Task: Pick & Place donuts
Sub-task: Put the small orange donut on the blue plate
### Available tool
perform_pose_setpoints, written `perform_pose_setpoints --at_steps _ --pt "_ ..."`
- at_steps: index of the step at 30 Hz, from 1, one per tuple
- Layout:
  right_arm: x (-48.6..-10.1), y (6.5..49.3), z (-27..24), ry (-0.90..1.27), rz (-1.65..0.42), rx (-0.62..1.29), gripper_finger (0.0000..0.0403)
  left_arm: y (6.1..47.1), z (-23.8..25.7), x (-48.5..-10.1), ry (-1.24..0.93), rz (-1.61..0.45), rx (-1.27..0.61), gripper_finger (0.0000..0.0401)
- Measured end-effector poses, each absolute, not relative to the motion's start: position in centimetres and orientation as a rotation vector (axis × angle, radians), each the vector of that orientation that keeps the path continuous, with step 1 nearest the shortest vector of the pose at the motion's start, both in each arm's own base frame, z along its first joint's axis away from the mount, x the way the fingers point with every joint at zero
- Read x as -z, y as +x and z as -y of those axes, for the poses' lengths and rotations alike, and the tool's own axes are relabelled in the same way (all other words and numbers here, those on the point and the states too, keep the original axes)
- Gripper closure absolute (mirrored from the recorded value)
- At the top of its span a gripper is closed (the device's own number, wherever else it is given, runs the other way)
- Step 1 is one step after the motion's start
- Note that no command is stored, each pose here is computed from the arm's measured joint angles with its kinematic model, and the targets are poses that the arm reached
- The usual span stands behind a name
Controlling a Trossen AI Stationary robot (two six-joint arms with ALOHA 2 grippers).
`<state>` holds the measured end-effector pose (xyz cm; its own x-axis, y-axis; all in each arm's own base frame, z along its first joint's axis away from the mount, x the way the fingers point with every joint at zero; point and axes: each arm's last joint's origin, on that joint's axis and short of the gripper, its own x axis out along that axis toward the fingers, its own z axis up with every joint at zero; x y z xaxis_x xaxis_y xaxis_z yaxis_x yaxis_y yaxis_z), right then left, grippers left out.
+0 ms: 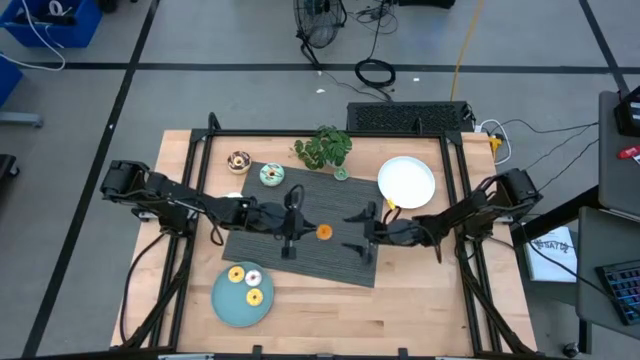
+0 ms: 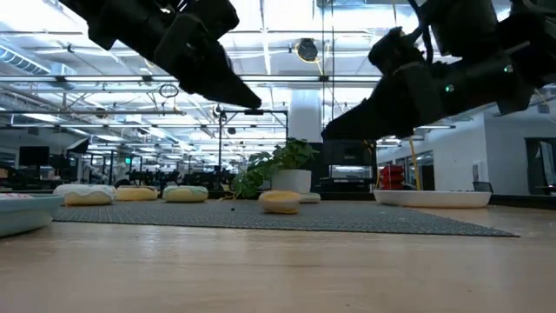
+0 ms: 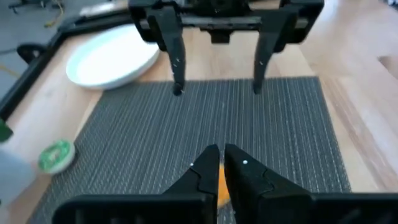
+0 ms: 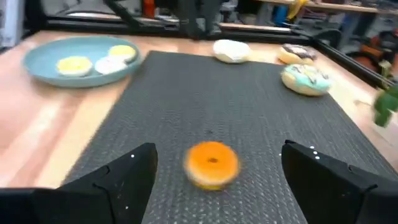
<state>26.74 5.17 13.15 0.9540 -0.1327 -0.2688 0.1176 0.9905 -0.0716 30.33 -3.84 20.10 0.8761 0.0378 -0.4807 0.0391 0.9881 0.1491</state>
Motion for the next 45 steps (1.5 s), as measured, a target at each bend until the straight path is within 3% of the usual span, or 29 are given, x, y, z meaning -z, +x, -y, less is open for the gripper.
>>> perform_pose_setpoints --at_steps 7,17,24,29,36,45 --pt "-11.7 28.0 -4.7 -0.051 -0.322 0.24 0.0083 30.3 3.8 -20.0 0.144 -0.514 -0.003 0.0364" --pt "-8.6 33.2 -5.9 -0.127 -0.51 0.212 0.0083 30.3 3.8 -20.0 0.133 -0.515 -0.006 0.0364" --pt "-8.6 34.2 -5.9 -0.114 -0.548 0.226 0.0088 30.2 3.8 -19.9 0.123 -0.523 -0.009 0.0364" --pt "-8.4 34.1 -5.2 -0.038 -0.577 0.265 0.0129 30.2 3.8 -19.9 0.122 -0.523 -0.009 0.0364" --pt "-8.6 34.3 -5.1 -0.01 -0.561 0.198 0.0219 30.2 3.8 -19.9 0.123 -0.523 -0.009 0.0364" --pt "-12.8 34.0 -6.4 -0.041 -0.438 0.138 0.0298 30.1 3.9 -19.7 0.121 -0.546 0.023 0.0364"
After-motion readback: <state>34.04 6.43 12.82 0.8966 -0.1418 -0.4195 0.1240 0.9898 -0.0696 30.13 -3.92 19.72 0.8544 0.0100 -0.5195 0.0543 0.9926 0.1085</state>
